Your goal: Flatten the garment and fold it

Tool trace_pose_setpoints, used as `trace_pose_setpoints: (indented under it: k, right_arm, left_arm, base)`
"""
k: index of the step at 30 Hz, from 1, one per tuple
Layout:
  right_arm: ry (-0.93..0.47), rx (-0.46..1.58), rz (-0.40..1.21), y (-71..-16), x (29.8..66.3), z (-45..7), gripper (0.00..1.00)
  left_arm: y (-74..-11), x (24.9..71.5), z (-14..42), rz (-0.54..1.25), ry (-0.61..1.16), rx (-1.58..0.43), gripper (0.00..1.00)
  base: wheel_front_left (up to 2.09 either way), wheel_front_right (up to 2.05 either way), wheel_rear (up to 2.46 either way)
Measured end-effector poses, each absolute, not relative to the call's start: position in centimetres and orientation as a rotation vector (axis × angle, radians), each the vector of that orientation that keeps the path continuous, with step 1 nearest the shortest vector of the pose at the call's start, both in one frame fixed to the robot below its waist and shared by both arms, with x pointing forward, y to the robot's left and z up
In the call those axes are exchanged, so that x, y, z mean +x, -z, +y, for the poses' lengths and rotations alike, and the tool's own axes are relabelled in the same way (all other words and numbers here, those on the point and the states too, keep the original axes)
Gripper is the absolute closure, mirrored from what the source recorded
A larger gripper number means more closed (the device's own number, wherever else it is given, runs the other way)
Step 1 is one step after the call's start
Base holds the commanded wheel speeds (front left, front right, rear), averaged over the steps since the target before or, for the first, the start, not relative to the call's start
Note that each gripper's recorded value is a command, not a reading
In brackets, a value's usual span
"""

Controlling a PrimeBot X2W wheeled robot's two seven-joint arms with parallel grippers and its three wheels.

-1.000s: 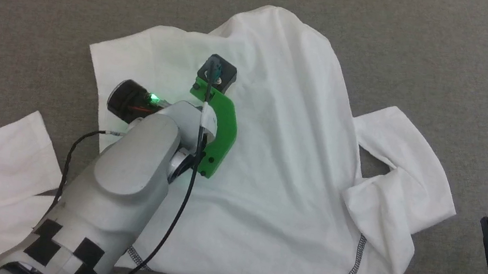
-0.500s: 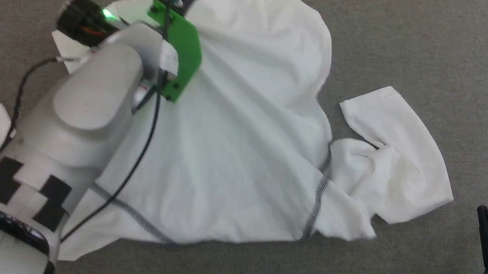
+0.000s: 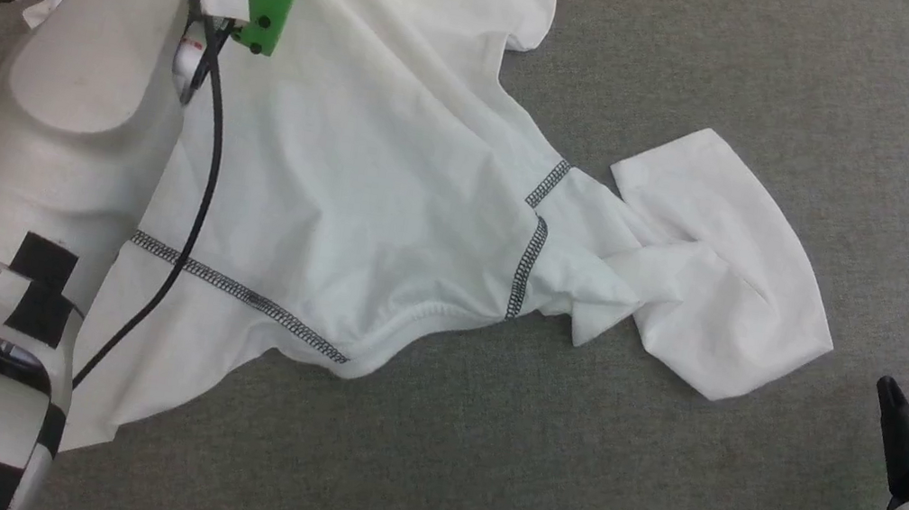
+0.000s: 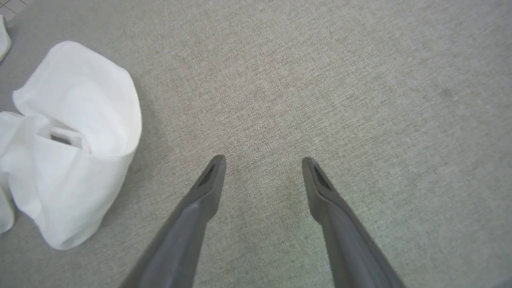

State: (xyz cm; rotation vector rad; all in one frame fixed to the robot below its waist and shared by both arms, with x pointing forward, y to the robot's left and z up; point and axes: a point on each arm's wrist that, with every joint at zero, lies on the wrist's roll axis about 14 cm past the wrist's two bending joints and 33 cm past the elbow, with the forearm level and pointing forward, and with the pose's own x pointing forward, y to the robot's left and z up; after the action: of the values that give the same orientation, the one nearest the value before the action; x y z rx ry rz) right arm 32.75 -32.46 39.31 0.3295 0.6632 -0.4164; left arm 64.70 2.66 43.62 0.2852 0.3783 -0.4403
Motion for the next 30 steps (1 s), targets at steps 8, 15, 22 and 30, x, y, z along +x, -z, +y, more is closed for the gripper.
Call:
trace_pose_setpoints:
  k: [8,15,22,30]
  right_arm:
    - [0.332,0.322,0.607,-40.9,34.5,-30.5,0.0]
    - [0.193,0.322,0.563,-43.0,36.0,-26.8,0.0]
    - [-0.002,0.279,0.576,-44.3,36.7,-20.9,0.0]
    - [-0.205,0.175,0.635,-44.1,36.8,-14.2,0.0]
  left_arm:
    - [-49.8,64.6,3.7,0.169,0.4,-0.049,0.0]
    - [-53.5,59.5,9.8,-0.054,0.271,-0.201,0.0]
    - [-51.1,49.7,16.8,-0.039,0.071,-0.221,0.0]
    - [-48.2,40.3,19.8,0.049,-0.077,-0.235,0.0]
  base:
    - [0.0,0.0,0.0]
    - [0.0,0.0,0.0]
    - [0.0,0.0,0.0]
    - [0.0,0.0,0.0]
